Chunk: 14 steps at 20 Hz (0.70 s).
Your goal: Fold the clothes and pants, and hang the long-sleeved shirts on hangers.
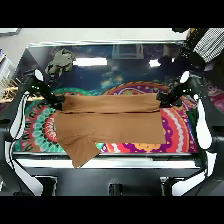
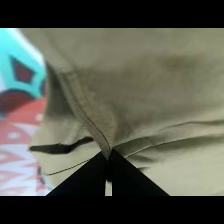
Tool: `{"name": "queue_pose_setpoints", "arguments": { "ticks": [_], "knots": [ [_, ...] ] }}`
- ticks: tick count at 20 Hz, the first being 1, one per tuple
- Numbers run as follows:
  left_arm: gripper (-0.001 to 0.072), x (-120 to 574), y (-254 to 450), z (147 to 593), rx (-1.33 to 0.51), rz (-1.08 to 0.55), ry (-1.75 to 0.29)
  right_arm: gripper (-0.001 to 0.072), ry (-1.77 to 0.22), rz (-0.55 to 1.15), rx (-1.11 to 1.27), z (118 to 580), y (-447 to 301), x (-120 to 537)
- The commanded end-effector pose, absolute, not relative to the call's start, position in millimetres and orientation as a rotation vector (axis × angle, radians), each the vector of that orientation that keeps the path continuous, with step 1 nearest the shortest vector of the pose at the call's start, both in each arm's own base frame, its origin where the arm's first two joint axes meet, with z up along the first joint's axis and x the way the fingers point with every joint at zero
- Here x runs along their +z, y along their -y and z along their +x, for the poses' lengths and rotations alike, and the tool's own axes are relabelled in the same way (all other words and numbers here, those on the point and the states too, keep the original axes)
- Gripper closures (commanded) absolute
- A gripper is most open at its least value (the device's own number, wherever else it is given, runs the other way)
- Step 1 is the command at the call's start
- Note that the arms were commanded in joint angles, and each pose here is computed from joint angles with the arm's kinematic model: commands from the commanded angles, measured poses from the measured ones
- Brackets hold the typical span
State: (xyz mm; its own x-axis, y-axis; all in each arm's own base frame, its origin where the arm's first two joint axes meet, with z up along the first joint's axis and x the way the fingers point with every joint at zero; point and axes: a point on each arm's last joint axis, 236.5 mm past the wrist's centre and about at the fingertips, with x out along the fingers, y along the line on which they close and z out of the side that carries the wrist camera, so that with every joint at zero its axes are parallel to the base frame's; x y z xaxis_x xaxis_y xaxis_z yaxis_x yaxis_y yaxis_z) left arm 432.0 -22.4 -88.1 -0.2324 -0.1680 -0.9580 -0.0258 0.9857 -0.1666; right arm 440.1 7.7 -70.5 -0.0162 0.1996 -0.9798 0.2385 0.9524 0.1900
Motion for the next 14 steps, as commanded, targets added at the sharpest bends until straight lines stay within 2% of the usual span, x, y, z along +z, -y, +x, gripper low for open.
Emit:
{"name": "queue_pose_setpoints", "arguments": {
  "ticks": [1,2,3,4,6,7,8,9,11,14],
  "knots": [
    [0.0688,-96.2,32.7,427.1,-0.153,-0.13,-1.835,0.068,-1.678,0.344,-0.03,425.5,-9.6,-81.1],
    [0.0687,-96.2,33.5,427.1,-0.154,-0.129,-1.836,0.0679,-1.699,0.345,-0.029,421.8,-10.1,-83.9],
    [0.0682,-96.1,33.2,427.2,-0.148,-0.133,-1.836,0.0609,-1.72,0.348,-0.027,417.9,-11.1,-85.8],
    [0.0624,-95.6,31.5,427.3,-0.138,-0.135,-1.835,0.0468,-1.742,0.349,-0.021,413.1,-12.4,-85.6],
    [0.0418,-87.5,25.8,425.0,-0.123,-0.146,-1.837,0.0271,-1.77,0.322,0.051,402.8,-17.6,-73.5],
    [0.0348,-78.9,20.3,423.9,-0.108,-0.163,-1.831,0.0214,-1.744,0.294,0.081,402.6,-13.7,-60.0],
    [0.0279,-65.2,12.4,424.4,-0.084,-0.186,-1.808,0.0213,-1.675,0.318,0.074,409.8,-7.4,-40.9],
    [0.0246,-48.0,3.2,426.1,-0.067,-0.203,-1.768,0.0214,-1.607,0.317,0.073,414.2,3.4,-20.4],
    [0.0245,-15.5,-13.8,422.1,-0.046,-0.252,-1.694,0.0215,-1.491,0.361,0.063,412.6,30.0,20.9],
    [0.0246,1.6,-30.8,369.0,-0.011,-0.377,-1.691,0.0215,-1.393,0.501,0.075,382.2,50.6,44.9]
  ]
}}
